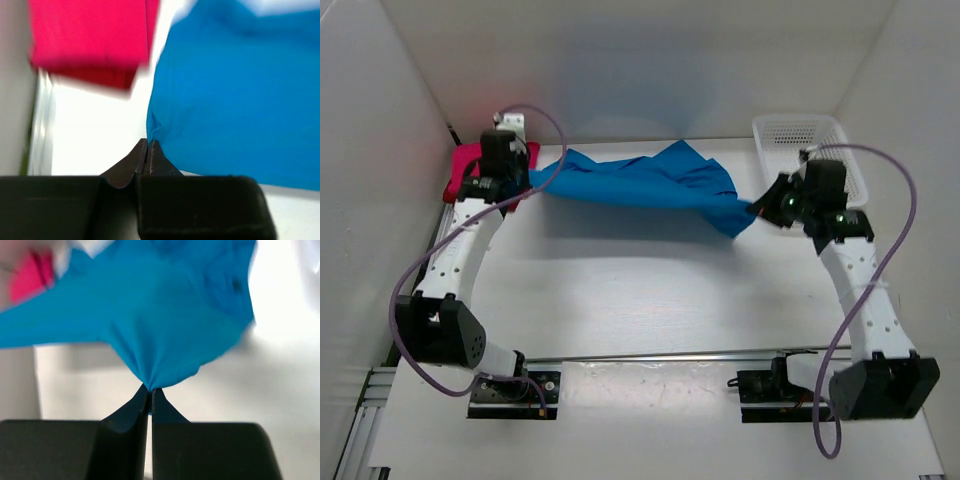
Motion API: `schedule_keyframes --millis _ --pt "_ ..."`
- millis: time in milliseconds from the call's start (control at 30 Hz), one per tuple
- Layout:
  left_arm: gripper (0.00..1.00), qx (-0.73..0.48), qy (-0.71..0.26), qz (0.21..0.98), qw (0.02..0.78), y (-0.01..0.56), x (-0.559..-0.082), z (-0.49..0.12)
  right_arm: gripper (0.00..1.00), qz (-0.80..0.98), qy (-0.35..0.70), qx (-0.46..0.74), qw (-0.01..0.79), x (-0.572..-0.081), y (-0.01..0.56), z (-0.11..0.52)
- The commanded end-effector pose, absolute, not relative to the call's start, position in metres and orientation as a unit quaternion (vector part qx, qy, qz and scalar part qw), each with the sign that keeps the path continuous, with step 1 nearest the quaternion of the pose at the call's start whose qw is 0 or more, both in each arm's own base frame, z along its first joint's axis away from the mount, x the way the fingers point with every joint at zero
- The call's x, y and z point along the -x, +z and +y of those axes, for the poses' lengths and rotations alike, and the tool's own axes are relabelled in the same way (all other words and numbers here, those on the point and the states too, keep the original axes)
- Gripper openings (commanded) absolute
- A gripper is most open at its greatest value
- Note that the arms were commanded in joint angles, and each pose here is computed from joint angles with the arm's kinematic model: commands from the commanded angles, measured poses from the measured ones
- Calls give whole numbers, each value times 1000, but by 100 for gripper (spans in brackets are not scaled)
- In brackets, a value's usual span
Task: Fold and stack the t-shirts
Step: Flatten out the tshirt
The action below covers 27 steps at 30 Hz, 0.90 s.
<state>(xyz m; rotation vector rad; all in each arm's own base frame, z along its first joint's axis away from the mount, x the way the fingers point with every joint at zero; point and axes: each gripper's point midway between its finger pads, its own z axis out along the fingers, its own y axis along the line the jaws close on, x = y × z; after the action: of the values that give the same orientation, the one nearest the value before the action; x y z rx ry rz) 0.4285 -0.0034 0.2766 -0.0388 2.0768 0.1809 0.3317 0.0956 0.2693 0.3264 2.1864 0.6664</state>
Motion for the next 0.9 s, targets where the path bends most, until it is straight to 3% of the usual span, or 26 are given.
schedule_keyframes --millis 0,167,367,600,867 --pt "10 19 84 864 496 270 -381 6 0 853 261 -92 442 -280 282 99" --pt "10 17 120 906 406 190 -300 23 0 870 268 -113 397 -200 225 100" --pt "10 -2 136 947 291 118 -221 33 0 885 295 -155 325 -148 161 104" --pt "10 -14 132 963 236 85 -183 33 0 910 278 -149 270 -145 125 106" --pt "10 -12 133 966 222 83 -198 33 0 930 233 -125 256 -193 131 103"
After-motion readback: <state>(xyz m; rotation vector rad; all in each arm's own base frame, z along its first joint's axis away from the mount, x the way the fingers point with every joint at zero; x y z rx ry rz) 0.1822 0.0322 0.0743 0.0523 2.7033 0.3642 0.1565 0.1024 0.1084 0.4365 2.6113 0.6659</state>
